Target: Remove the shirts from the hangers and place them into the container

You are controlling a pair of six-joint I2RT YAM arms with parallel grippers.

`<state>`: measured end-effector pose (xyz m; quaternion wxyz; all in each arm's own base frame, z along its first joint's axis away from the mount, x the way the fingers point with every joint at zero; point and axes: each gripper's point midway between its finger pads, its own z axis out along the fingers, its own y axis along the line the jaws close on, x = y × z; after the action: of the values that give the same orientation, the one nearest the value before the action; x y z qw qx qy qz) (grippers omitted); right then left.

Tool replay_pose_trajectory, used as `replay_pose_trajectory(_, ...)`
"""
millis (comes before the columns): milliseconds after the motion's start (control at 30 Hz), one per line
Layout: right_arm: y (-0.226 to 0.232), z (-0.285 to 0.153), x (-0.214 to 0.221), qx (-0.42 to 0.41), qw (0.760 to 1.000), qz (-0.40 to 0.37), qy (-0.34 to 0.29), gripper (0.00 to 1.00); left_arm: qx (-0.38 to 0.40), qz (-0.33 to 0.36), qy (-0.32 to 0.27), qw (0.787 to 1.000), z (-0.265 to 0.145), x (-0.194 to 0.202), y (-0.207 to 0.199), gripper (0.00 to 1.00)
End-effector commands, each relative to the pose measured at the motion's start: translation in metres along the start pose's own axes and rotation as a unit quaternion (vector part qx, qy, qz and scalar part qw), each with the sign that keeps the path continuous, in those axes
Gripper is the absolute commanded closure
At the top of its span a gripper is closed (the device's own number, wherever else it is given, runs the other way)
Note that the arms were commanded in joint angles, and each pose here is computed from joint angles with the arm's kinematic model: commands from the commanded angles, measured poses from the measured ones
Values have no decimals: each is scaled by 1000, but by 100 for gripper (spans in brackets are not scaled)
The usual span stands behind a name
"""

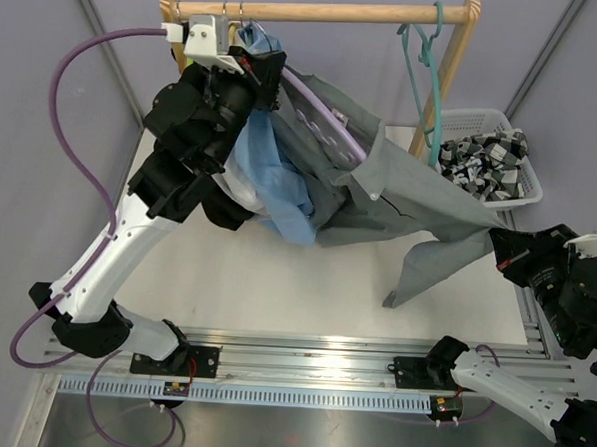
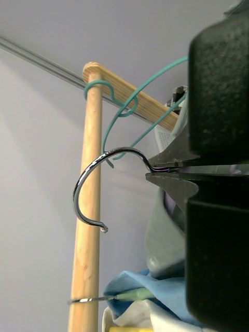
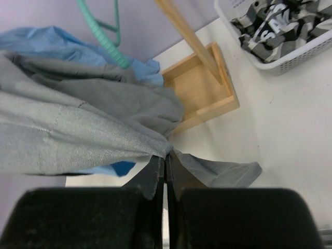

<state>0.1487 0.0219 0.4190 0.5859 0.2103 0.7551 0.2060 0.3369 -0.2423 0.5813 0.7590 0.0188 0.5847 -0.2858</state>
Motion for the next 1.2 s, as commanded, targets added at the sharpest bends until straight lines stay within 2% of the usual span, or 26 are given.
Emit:
replay_pose_trajectory(0, -93, -25, 1, 159, 983, -85, -13, 100, -92, -6, -163, 982, -32, -107, 45, 100)
replay_pose_trajectory(200, -100, -28, -14, 177, 980, -69, -54, 100, -113, -6, -188, 976, -56, -122, 58, 100)
replay_pose_trajectory(300, -98, -22, -9, 185, 978, -87, -45, 100, -105, -19, -188, 976, -63, -122, 58, 100)
replay_pose_trajectory(400, -91, -12, 2, 179, 978, -101, -31, 100, -47, -53, -138, 988, -57, -93, 37, 100)
replay_pose_trajectory(433, -89, -9, 4, 175, 978, -111, -27, 100, -24, -88, -93, 991, -54, -70, 28, 100)
replay_pose_trajectory(467, -84, -5, 6, 169, 979, -109, -25, 100, 33, -106, -51, 993, -53, -51, 5, 100)
replay_pose_trajectory(500, -82, -3, 7, 168, 979, -111, -24, 100, 57, -123, -9, 991, -51, -27, -5, 100)
replay_pose_trajectory(533, -81, -2, 8, 166, 979, -116, -23, 100, 111, -160, 41, 980, -61, -3, -40, 100)
replay_pose_trajectory(567, -78, 0, 9, 163, 980, -115, -22, 100, 93, -152, 39, 983, -63, 1, -45, 100)
replay_pose_trajectory(633, -75, 3, 9, 159, 980, -121, -22, 100, 165, -135, 102, 972, -78, 30, -103, 100)
replay_pose_trajectory(667, -73, 5, 9, 158, 980, -120, -23, 100, 165, -130, 119, 970, -77, 33, -112, 100)
replay_pose_trajectory(700, -73, 6, 10, 157, 980, -122, -23, 100, 173, -137, 108, 969, -80, 6, -121, 100)
replay_pose_trajectory(733, -71, 8, 11, 155, 979, -129, -21, 100, 167, -129, 139, 968, -80, 22, -125, 100)
replay_pose_trajectory(900, -58, 22, 24, 140, 980, -138, -6, 100, 145, -168, 140, 965, -91, 16, -115, 100)
replay_pose_trajectory(1000, -52, 29, 29, 134, 981, -141, -3, 100, 130, -189, 173, 958, -105, 27, -107, 100)
replay_pose_trajectory(1033, -51, 30, 30, 131, 981, -144, -2, 100, 114, -189, 208, 953, -114, 46, -103, 100)
replay_pose_trajectory(1100, -48, 33, 28, 129, 981, -144, -6, 100, 100, -192, 230, 949, -131, 54, -93, 100)
replay_pose_trajectory(1167, -44, 35, 27, 127, 981, -145, -10, 100, 77, -181, 290, 936, -154, 95, -83, 100)
